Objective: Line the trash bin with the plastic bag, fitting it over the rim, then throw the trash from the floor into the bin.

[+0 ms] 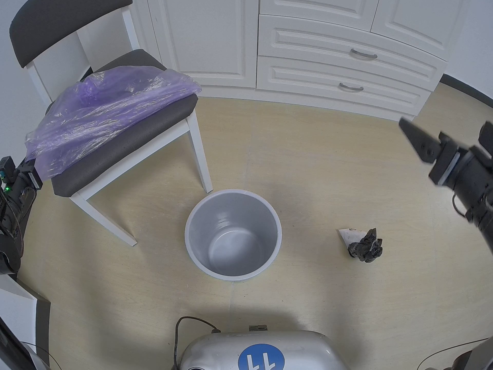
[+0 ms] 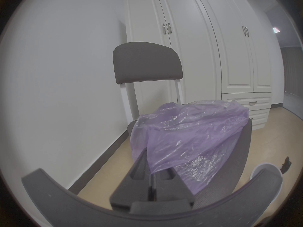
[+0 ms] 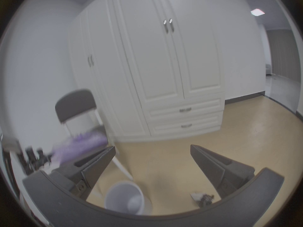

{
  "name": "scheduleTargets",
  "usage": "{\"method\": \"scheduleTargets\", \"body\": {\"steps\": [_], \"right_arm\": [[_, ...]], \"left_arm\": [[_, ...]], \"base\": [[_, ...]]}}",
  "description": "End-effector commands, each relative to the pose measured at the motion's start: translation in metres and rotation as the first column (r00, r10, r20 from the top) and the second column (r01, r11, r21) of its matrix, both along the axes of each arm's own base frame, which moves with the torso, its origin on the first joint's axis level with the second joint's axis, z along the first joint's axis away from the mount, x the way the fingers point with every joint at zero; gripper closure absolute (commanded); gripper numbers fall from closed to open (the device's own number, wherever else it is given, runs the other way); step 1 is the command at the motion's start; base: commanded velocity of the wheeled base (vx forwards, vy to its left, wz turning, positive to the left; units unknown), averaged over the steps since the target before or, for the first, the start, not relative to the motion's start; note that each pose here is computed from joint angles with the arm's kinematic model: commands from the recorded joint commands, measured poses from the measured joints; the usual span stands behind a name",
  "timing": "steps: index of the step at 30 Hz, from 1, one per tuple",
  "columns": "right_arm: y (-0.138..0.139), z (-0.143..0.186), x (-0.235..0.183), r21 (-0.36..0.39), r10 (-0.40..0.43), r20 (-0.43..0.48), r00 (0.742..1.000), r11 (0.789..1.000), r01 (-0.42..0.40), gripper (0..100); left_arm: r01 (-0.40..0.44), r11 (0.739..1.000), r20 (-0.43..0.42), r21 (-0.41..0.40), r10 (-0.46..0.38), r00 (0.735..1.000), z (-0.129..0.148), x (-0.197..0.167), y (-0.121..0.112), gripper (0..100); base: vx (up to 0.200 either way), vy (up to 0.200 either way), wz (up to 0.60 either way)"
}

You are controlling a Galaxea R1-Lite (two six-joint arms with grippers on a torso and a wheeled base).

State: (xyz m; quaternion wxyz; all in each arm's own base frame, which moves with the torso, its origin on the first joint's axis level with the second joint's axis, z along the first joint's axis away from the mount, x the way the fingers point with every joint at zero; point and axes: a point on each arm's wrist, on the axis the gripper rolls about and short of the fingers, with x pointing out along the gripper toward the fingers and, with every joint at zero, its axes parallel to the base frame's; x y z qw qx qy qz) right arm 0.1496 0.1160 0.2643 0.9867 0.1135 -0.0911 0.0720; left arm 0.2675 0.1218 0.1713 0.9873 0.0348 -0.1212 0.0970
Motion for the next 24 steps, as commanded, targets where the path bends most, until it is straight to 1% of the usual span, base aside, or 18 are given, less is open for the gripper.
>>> {"method": "scheduleTargets", "body": {"steps": [1,2,3,4,5,7,8,9,10,11,14,15,16,18,19,21,22,24], "right_arm": [[0.023,-0.008,0.018,0.043,-0.029,0.082,0.996,0.999,0.026,0],[0.024,-0.016,0.017,0.013,-0.002,0.075,0.997,1.0,0.001,0],[0.023,-0.018,0.016,-0.002,0.005,0.073,0.997,1.0,-0.005,0],[0.024,-0.028,0.015,-0.083,0.032,0.064,0.997,0.996,-0.027,0],[0.023,-0.028,0.014,-0.102,0.031,0.069,0.997,0.995,-0.024,0],[0.022,-0.028,0.012,-0.106,0.029,0.075,0.997,0.994,-0.021,0],[0.021,-0.031,0.012,-0.112,0.026,0.072,0.997,0.994,-0.017,0],[0.02,-0.035,0.011,-0.123,0.024,0.064,0.998,0.992,-0.016,0],[0.019,-0.039,0.01,-0.135,0.026,0.052,0.998,0.991,-0.019,0],[0.017,-0.043,0.009,-0.146,0.021,0.043,0.999,0.989,-0.015,0],[0.014,-0.042,0.009,-0.146,0.015,0.047,0.999,0.989,-0.008,0],[0.014,-0.042,0.009,-0.146,0.015,0.047,0.999,0.989,-0.008,0],[0.015,-0.042,0.007,-0.151,0.018,0.047,0.999,0.988,-0.011,0],[0.016,-0.044,0.007,-0.161,0.021,0.042,0.999,0.987,-0.014,0],[0.017,-0.048,0.008,-0.177,0.022,0.028,0.999,0.984,-0.017,0],[0.017,-0.05,0.008,-0.183,0.022,0.024,0.999,0.983,-0.017,0],[0.016,-0.048,0.007,-0.183,0.021,0.033,0.999,0.983,-0.014,0],[0.015,-0.045,0.005,-0.176,0.021,0.045,0.999,0.984,-0.013,0]], "left_arm": [[0.043,0.999,0.027,0.013,-0.043,0.999,0.01,-0.005,-0.015,100],[0.051,0.999,0.029,0.014,-0.051,0.998,0.011,-0.007,-0.018,100],[0.052,0.999,0.031,0.015,-0.053,0.998,0.012,-0.007,-0.019,100],[0.062,0.998,0.045,0.028,-0.064,0.997,0.017,-0.01,-0.024,100],[0.072,0.997,0.06,0.037,-0.074,0.995,0.021,-0.012,-0.028,100],[0.103,0.993,0.092,0.055,-0.108,0.99,0.031,-0.012,-0.037,100],[0.152,0.984,0.16,0.093,-0.165,0.973,0.05,-0.007,-0.046,100],[0.193,0.974,0.199,0.119,-0.213,0.957,0.062,0.0,-0.055,100],[0.218,0.966,0.223,0.139,-0.245,0.944,0.072,0.005,-0.063,100],[0.232,0.96,0.23,0.155,-0.264,0.937,0.079,0.008,-0.069,100],[0.253,0.95,0.191,0.182,-0.286,0.939,0.09,0.006,-0.08,100],[0.253,0.95,0.191,0.182,-0.286,0.939,0.09,0.006,-0.08,100],[0.295,0.939,0.168,0.178,-0.324,0.931,0.096,0.002,-0.092,100],[0.327,0.93,0.154,0.17,-0.352,0.923,0.098,0.001,-0.1,100],[0.37,0.917,0.119,0.15,-0.388,0.914,0.093,-0.002,-0.114,100],[0.379,0.916,0.099,0.136,-0.393,0.914,0.087,-0.003,-0.119,100],[0.362,0.927,0.061,0.099,-0.369,0.927,0.073,-0.006,-0.123,100],[0.337,0.937,0.064,0.094,-0.343,0.937,0.073,-0.002,-0.124,100]], "base": [[0.0,0.0,0.0],[0.0,0.0,0.0],[0.0,0.0,0.0],[0.0,0.0,0.0],[0.0,0.0,0.0],[0.0,0.0,0.0],[0.0,0.0,0.0],[0.0,0.0,0.0],[0.0,0.0,0.0],[0.0,0.0,0.0],[0.0,0.0,0.0],[0.0,0.0,0.0],[0.0,0.0,0.0],[0.0,0.0,0.0],[0.0,0.0,0.0],[0.0,0.0,0.0],[0.0,0.0,0.0],[0.0,0.0,0.0]]}}
